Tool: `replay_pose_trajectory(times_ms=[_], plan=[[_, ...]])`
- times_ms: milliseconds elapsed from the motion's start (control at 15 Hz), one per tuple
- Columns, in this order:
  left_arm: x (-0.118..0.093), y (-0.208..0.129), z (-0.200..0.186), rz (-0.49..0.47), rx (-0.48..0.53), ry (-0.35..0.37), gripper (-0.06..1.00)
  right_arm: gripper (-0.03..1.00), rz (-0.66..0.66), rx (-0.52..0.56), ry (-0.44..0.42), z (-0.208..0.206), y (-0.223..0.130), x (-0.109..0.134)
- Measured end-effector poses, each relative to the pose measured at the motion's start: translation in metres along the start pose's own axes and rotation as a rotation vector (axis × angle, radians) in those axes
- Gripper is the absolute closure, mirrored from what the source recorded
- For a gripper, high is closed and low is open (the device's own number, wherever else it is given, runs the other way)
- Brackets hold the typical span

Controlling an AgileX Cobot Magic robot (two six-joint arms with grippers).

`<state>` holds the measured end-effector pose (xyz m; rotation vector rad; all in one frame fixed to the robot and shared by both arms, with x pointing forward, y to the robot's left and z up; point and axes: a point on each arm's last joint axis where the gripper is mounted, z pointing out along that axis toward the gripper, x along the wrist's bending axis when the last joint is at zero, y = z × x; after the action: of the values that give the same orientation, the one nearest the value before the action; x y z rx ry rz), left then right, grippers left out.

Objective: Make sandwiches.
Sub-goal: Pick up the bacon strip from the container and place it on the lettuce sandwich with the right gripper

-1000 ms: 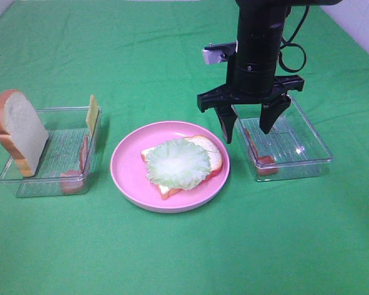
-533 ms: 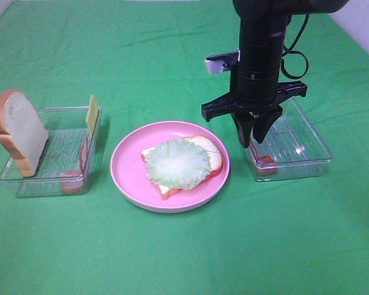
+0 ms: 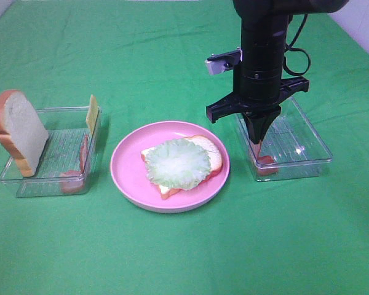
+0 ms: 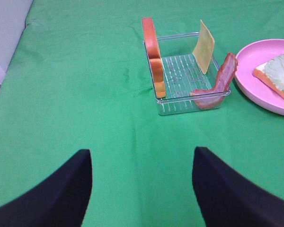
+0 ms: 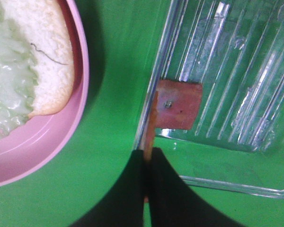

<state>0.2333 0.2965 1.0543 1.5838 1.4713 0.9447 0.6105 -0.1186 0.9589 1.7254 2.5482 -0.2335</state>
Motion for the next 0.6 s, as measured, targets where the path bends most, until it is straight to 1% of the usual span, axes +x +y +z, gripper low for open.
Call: replay_pose_trajectory(times_ms=[67,200,267,400,467,533,600], plan=[[0.0,0.0,0.0,0.0,0.0,0.0,0.35,0.97,0.001,-0.01,0.001,-0.004,-0.001,-0.001],[0.0,0.0,0.0,0.0,0.0,0.0,0.35,0.97,0.007,-0.064,0.007,-0.026,-0.008,-0.004],[0.0,0.0,0.0,0.0,0.0,0.0,0.35,0.97,0.007,-0.064,0.007,-0.026,-0.008,-0.004],[0.0,0.0,0.0,0.0,0.0,0.0,0.35,0.97,0.016,-0.132,0.021,-0.053,-0.017,-0.008],[0.0,0.0,0.0,0.0,0.0,0.0,0.35,0.97,0.017,-0.162,0.039,-0.065,-0.023,-0.008],[0.0,0.0,0.0,0.0,0.0,0.0,0.35,0.97,0.016,-0.205,0.077,-0.083,-0.031,-0.008],[0.0,0.0,0.0,0.0,0.0,0.0,0.35,0.97,-0.006,-0.242,0.135,-0.099,-0.04,-0.006]])
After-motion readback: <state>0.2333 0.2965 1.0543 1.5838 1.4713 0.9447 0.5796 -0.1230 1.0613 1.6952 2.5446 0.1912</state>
